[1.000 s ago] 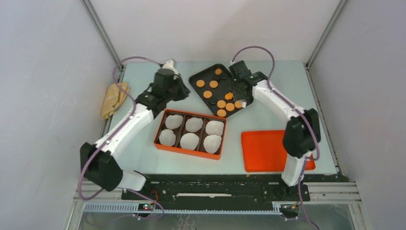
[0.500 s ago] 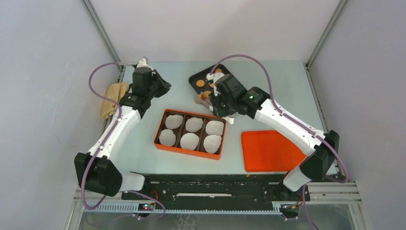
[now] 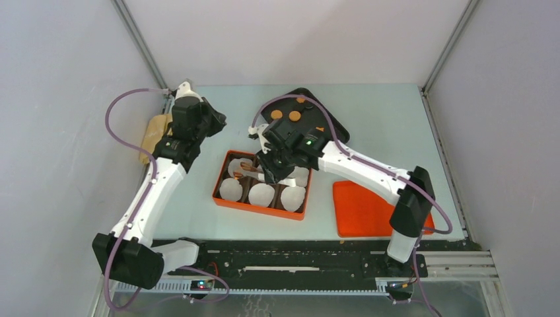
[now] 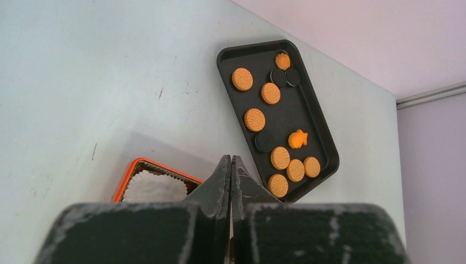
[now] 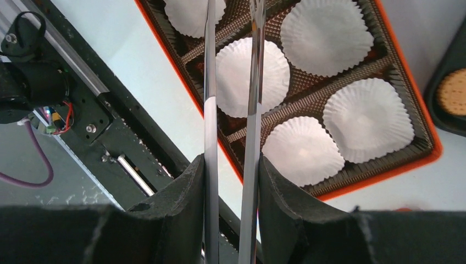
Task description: Pack the cookies
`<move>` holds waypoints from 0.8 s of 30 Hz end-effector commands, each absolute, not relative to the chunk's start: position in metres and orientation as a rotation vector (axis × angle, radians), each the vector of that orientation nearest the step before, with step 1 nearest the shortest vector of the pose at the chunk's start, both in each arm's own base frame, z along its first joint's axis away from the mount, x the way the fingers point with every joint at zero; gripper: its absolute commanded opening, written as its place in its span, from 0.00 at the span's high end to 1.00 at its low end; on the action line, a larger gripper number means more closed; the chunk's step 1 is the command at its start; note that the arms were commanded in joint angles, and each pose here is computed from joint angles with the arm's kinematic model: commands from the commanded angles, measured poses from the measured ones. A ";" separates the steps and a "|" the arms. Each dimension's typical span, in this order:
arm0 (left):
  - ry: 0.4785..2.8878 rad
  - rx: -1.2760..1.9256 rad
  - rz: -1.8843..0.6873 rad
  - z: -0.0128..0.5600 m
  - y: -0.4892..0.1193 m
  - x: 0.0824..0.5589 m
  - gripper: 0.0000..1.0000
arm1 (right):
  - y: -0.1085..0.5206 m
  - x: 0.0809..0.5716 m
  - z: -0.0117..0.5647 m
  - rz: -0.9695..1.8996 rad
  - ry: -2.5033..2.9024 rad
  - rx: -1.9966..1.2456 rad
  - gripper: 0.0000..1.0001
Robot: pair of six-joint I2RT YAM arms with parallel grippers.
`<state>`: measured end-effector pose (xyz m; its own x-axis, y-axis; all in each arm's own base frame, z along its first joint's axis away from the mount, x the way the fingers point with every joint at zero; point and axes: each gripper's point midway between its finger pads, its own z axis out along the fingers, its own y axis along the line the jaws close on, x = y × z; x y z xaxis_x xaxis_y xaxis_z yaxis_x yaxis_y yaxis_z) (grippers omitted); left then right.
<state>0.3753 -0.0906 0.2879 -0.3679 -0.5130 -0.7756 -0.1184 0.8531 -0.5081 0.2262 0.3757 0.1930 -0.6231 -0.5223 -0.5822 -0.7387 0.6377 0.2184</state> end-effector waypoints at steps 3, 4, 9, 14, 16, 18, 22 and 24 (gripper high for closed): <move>1.927 -0.456 -0.381 0.285 -0.079 0.371 1.00 | 0.407 0.238 0.203 0.705 2.307 -0.998 0.89; 1.926 -0.455 -0.375 0.285 -0.078 0.370 1.00 | 0.408 0.241 0.201 0.694 2.308 -0.996 0.89; 1.923 -0.446 -0.376 0.286 -0.078 0.371 1.00 | 0.411 0.252 0.199 0.675 2.307 -0.973 0.91; 1.920 -0.431 -0.395 0.290 -0.081 0.370 1.00 | 0.404 0.254 0.215 0.666 2.279 -0.954 0.92; 1.920 -0.427 -0.401 0.291 -0.082 0.370 1.00 | 0.401 0.254 0.221 0.674 2.279 -0.948 0.92; 1.925 -0.418 -0.415 0.291 -0.085 0.370 0.99 | 0.399 0.252 0.228 0.702 2.270 -0.943 0.92; 1.936 -0.412 -0.429 0.288 -0.088 0.372 1.00 | 0.394 0.255 0.227 0.672 2.280 -0.929 0.92; 1.942 -0.408 -0.432 0.286 -0.089 0.373 1.00 | 0.390 0.259 0.219 0.648 2.302 -0.921 0.92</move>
